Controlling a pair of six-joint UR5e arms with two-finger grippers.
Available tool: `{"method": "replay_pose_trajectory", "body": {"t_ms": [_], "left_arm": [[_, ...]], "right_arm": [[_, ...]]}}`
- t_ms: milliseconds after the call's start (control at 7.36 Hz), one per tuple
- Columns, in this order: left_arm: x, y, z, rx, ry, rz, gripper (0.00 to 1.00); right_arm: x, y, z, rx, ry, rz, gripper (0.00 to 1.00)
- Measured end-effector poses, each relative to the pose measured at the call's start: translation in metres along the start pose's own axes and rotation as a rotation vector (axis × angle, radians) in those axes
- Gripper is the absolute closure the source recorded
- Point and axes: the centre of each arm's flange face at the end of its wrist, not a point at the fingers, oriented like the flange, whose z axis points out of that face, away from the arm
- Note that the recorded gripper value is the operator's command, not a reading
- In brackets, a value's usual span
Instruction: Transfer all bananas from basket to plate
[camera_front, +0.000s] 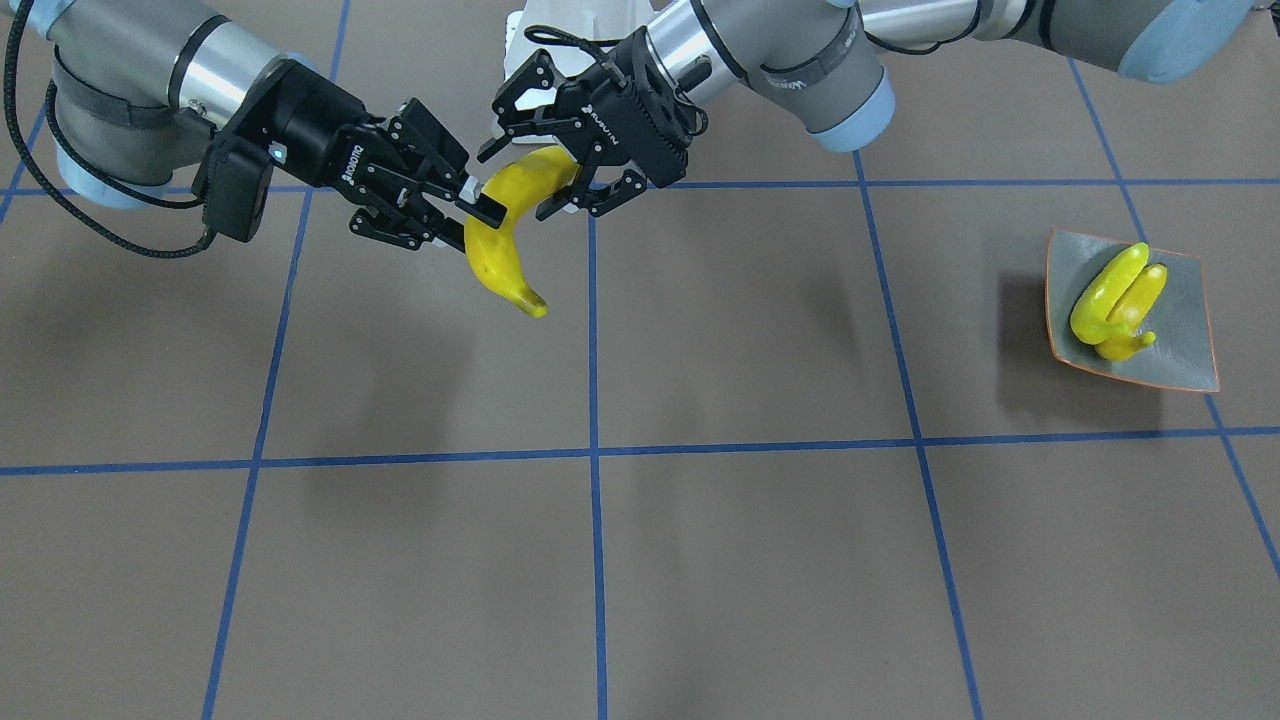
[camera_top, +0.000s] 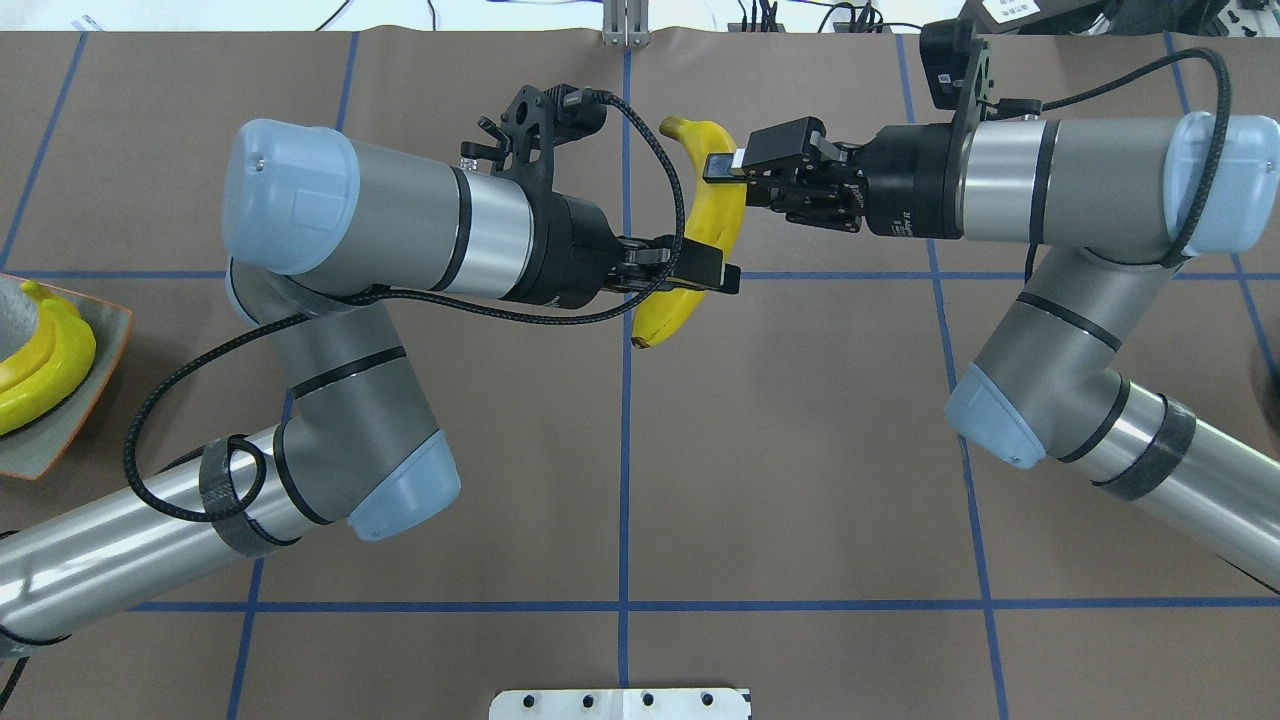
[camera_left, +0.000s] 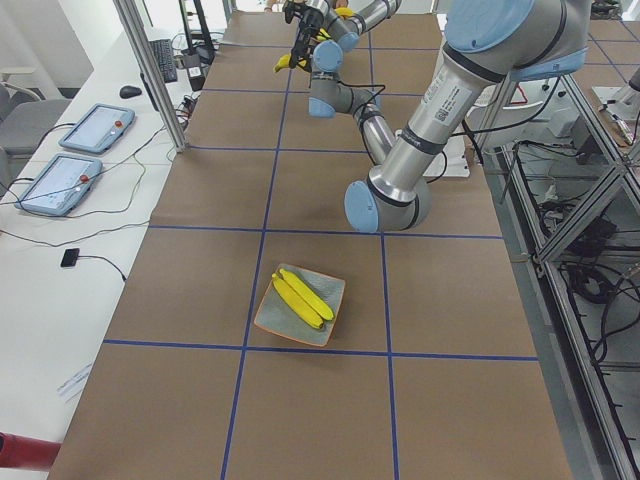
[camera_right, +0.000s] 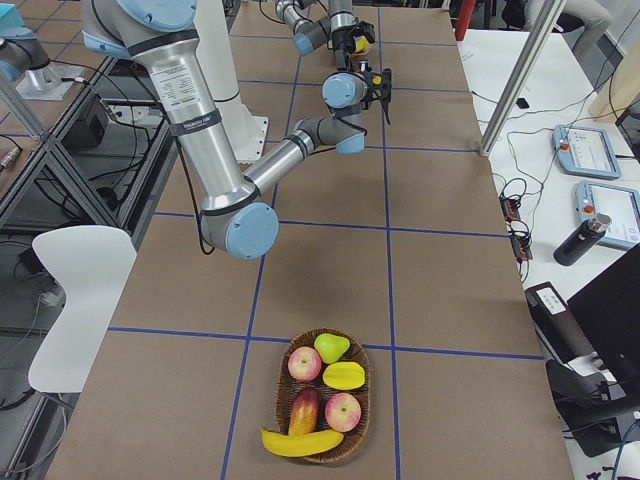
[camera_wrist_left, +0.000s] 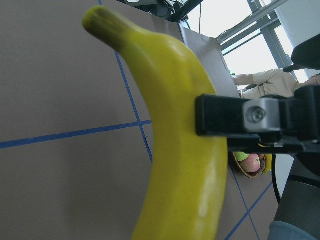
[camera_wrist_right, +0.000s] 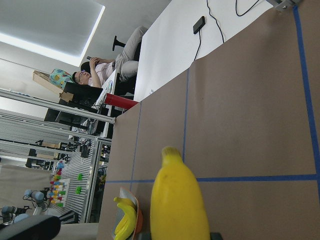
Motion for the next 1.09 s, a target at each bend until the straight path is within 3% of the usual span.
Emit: {"method": "replay_pose_trajectory", "body": {"t_ms": [136,272,815,951,1087], "left_arm": [[0.000,0.001,0.000,-0.001,0.001,0.001,1.00],[0.000,0.001,0.000,-0.001,0.001,0.001,1.00],[0.000,0.004,0.001,-0.004,0.007,0.003,1.00],[-0.001,0.005,0.000,-0.003,0.010,0.005,1.00],[-0.008,0.008,-0.004,-0.002,0.008,0.005,1.00]], "right_arm": [[0.000,0.000,0.000,-0.002,0.002,0.000,0.46],[0.000,0.001,0.000,-0.001,0.001,-0.001,0.00],[-0.011,-0.003,-0.010,0.037,-0.018,-0.011,0.00],[-0.007,-0.014,-0.018,0.057,0.005,-0.008,0.00],[0.000,-0.033,-0.028,0.087,0.066,0.006,0.00]]}}
